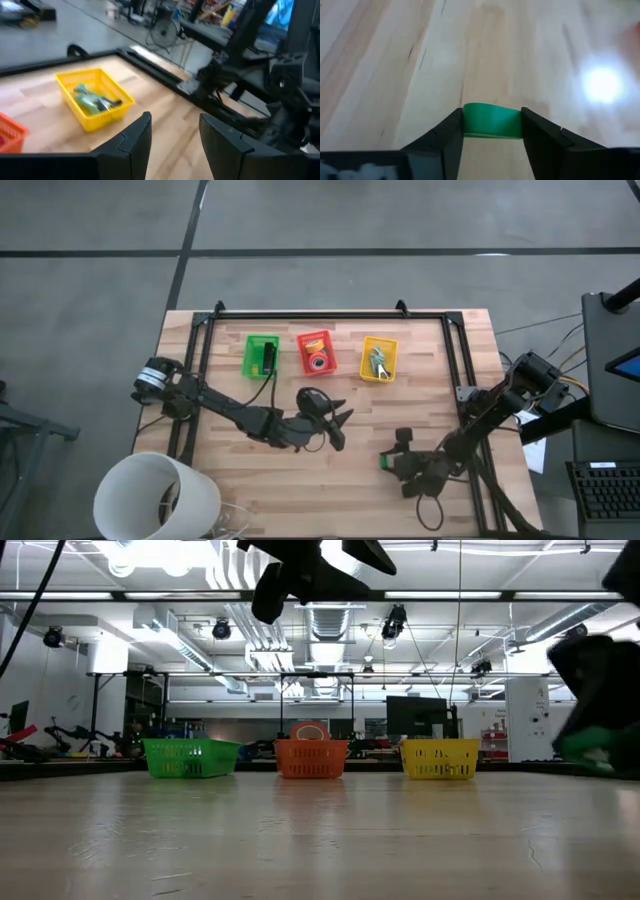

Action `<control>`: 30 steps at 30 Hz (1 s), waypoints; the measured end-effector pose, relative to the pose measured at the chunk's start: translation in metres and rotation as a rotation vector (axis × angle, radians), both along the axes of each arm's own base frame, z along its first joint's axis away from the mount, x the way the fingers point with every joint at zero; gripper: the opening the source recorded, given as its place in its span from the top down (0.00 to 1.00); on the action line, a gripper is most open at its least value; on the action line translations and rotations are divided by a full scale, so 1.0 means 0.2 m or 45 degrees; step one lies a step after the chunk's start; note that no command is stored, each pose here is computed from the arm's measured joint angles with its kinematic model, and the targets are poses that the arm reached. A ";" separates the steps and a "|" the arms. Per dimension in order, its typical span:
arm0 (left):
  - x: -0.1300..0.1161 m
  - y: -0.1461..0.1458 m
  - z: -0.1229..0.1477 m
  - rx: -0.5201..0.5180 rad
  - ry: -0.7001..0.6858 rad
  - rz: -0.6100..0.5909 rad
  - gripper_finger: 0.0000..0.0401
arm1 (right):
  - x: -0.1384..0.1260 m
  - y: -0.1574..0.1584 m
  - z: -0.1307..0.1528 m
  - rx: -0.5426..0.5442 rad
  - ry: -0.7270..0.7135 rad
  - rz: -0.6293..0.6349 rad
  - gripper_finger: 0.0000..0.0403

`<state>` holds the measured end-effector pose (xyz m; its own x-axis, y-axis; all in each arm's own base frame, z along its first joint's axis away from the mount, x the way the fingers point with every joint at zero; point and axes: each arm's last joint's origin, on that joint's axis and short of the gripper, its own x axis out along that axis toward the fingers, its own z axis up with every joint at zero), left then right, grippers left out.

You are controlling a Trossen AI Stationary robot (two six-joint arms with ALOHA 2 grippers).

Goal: Pick and place Stapler, Stapler remover, tape
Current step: Put the green stapler into the green bin

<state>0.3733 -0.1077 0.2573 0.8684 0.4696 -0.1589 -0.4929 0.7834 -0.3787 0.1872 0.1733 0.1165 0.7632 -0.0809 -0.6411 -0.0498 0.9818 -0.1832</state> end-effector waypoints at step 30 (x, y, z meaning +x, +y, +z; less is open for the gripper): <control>0.05 -0.20 -0.17 -0.411 -0.140 -0.307 0.58 | 0.23 0.12 0.40 -0.823 -0.319 -0.064 0.56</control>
<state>0.3843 -0.1479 0.2238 0.9674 0.1922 -0.1648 -0.2529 0.7038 -0.6638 0.2342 0.1972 0.1973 0.8672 -0.4262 -0.2576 0.1126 0.6717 -0.7322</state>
